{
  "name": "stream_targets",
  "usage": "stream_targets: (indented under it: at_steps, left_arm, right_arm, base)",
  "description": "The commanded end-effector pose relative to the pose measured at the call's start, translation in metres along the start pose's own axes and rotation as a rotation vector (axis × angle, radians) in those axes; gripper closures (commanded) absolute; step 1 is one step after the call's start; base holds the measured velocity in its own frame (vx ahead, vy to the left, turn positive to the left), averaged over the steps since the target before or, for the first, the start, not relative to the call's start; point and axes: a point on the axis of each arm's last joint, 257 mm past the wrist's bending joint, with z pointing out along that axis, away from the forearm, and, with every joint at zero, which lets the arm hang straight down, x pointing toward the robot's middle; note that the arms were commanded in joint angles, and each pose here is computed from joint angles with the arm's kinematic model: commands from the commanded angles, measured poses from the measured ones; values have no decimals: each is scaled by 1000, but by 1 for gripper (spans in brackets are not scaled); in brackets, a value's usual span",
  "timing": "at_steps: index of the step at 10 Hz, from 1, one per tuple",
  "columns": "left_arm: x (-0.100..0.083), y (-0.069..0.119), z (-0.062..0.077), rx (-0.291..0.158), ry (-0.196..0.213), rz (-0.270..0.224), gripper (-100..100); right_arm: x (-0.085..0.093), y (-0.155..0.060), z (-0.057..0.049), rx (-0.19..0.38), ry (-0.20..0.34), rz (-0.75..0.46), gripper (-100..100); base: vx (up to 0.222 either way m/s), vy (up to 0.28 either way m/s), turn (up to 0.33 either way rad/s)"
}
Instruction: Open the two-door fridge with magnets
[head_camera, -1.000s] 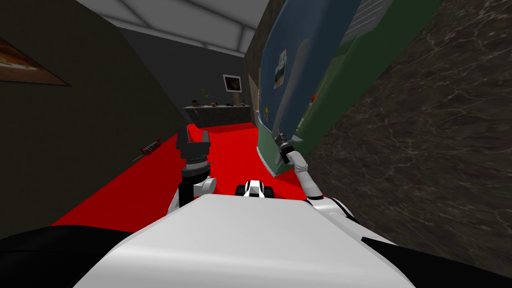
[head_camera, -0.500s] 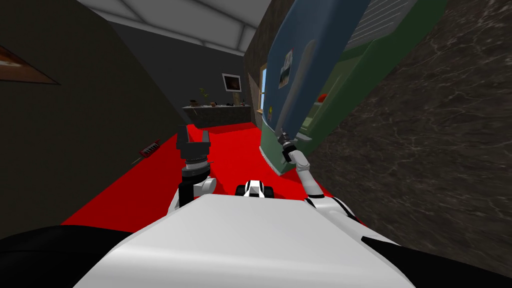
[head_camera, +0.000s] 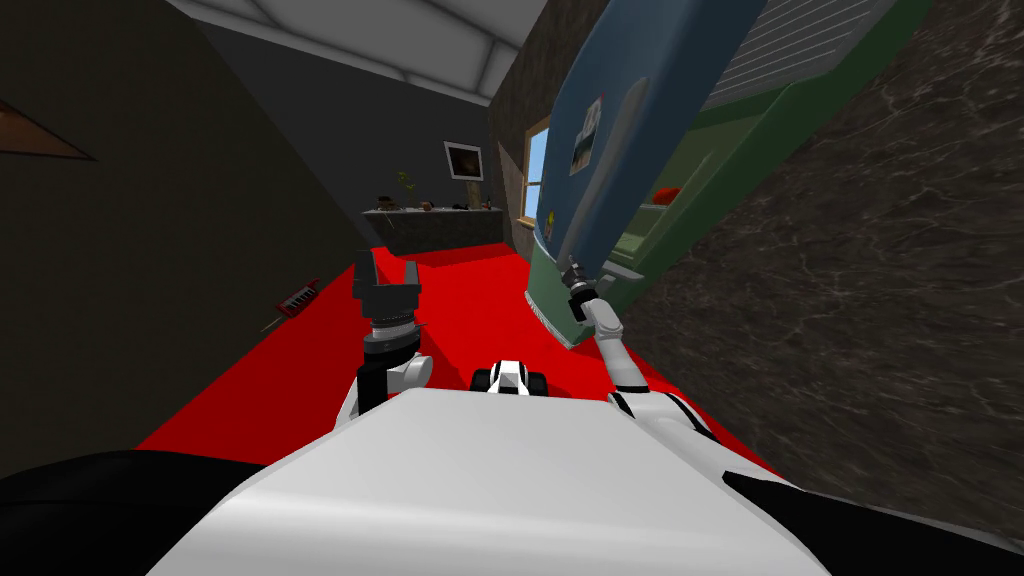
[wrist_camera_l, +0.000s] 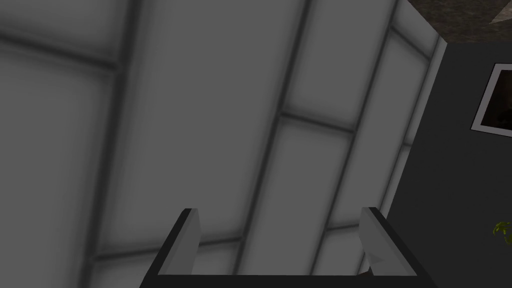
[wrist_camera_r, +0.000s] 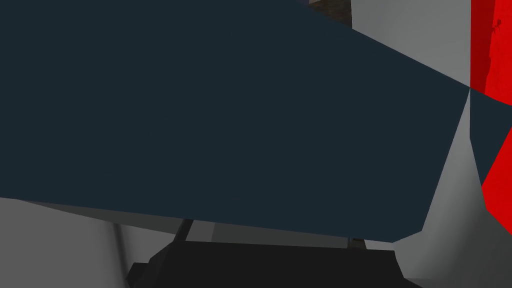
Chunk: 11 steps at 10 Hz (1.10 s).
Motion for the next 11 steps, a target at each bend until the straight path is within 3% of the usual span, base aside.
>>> stream_targets:
  at_steps: [1,2,3,4,6,8,11]
  left_arm:
    - [0,0,0,0,0,0,0]
    - [0,0,0,0,0,0,0]
    - [0,0,0,0,0,0,0]
    - [0,0,0,0,0,0,0]
    - [0,0,0,0,0,0,0]
    - [0,0,0,0,0,0,0]
    - [0,0,0,0,0,0,0]
  right_arm:
    - [7,-3,2,2,15,-10,100]
    - [6,-4,2,4,14,-5,100]
    - [19,-7,2,12,48,-7,100]
    - [31,-9,3,18,80,-16,100]
    - [31,-9,3,18,80,-16,100]
    - [56,-13,2,27,145,-32,100]
    - [69,-15,1,32,177,-41,100]
  base:
    - [-24,163,-5]
    - [-19,57,-4]
    - [31,189,-49]
    - [102,372,-105]
    - [13,265,-8]
    - [47,249,-34]
    - [31,305,-27]
